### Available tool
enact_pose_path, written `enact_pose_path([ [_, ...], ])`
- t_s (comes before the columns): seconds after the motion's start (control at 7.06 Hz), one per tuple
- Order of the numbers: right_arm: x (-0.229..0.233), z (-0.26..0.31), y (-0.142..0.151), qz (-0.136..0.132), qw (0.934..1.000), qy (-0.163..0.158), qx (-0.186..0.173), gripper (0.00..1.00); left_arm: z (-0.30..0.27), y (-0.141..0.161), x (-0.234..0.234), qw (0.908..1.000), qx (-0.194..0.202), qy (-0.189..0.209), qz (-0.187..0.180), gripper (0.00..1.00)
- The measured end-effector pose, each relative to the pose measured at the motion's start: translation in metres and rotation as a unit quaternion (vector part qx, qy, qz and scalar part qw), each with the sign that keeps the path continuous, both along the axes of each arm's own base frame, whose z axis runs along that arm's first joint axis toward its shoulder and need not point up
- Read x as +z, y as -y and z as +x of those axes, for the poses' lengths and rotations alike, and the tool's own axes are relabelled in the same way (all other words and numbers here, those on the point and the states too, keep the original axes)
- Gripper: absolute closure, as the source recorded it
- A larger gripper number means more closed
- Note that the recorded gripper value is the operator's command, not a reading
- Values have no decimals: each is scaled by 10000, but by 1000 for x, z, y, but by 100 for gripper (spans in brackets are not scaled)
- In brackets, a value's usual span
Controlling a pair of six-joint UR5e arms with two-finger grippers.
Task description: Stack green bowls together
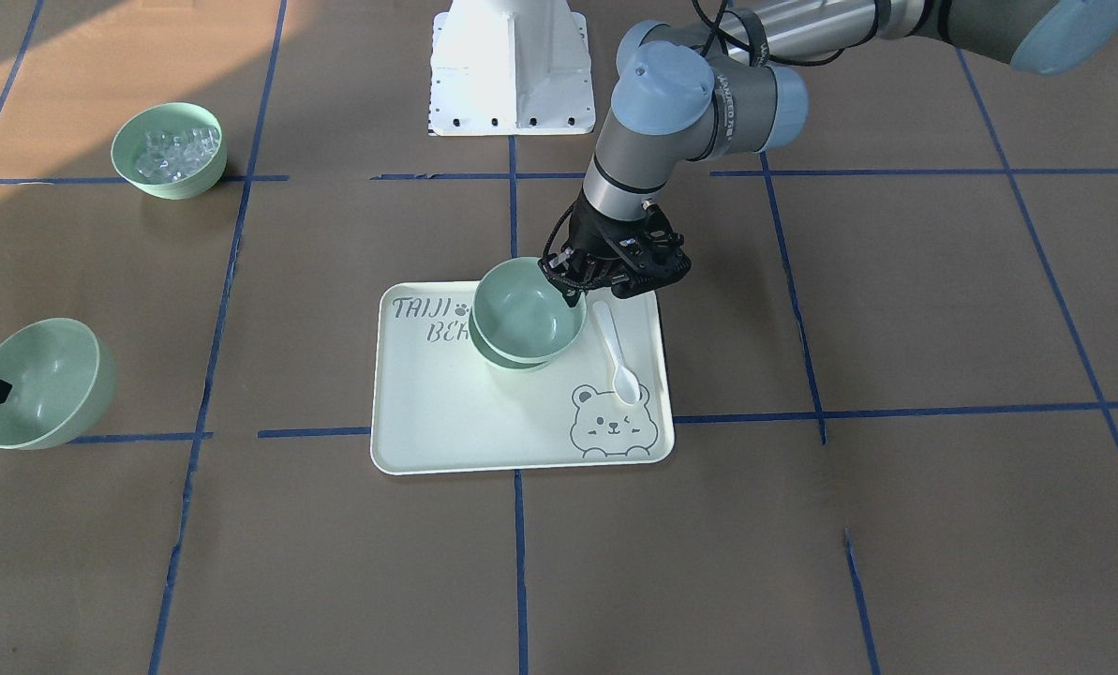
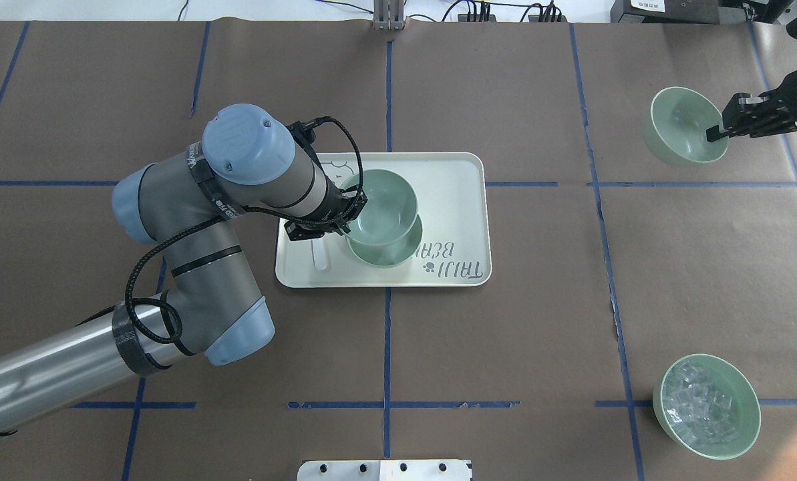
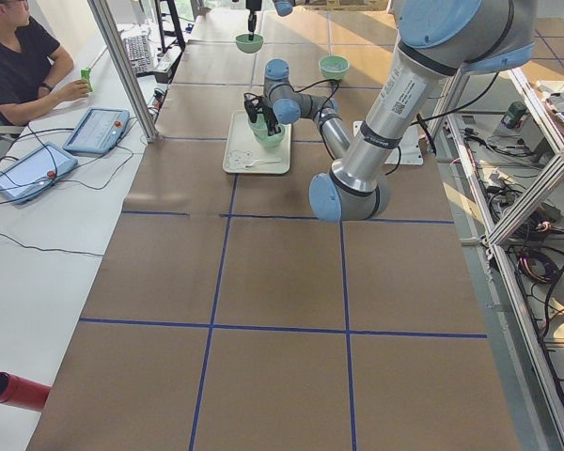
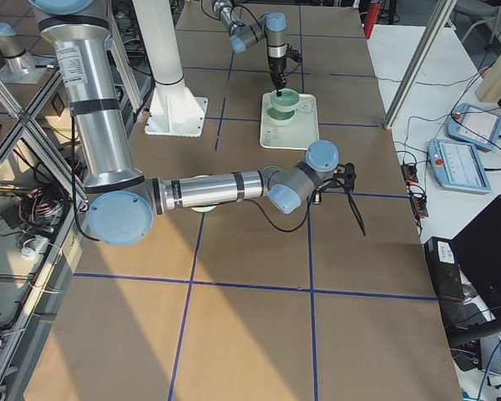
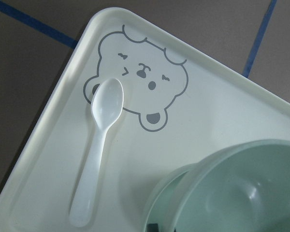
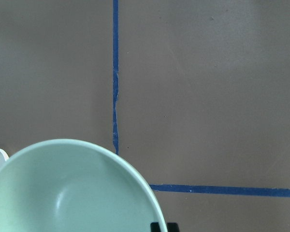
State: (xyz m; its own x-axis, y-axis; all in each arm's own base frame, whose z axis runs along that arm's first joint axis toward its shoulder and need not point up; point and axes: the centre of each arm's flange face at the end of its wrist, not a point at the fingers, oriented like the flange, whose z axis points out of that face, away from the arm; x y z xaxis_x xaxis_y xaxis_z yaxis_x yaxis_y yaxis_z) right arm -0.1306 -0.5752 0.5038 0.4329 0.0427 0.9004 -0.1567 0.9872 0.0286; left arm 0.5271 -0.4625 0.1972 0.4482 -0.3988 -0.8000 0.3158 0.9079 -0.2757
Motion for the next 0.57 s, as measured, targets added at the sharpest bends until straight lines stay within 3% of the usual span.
enact_pose_path([
  [0.42,-2,0,0,-8,10000,9,11,100,13,-3,-6,10000,77,-1,19,100],
  [0.57,-2,0,0,-8,10000,9,11,100,16,-4,-6,10000,95,5,13,1],
])
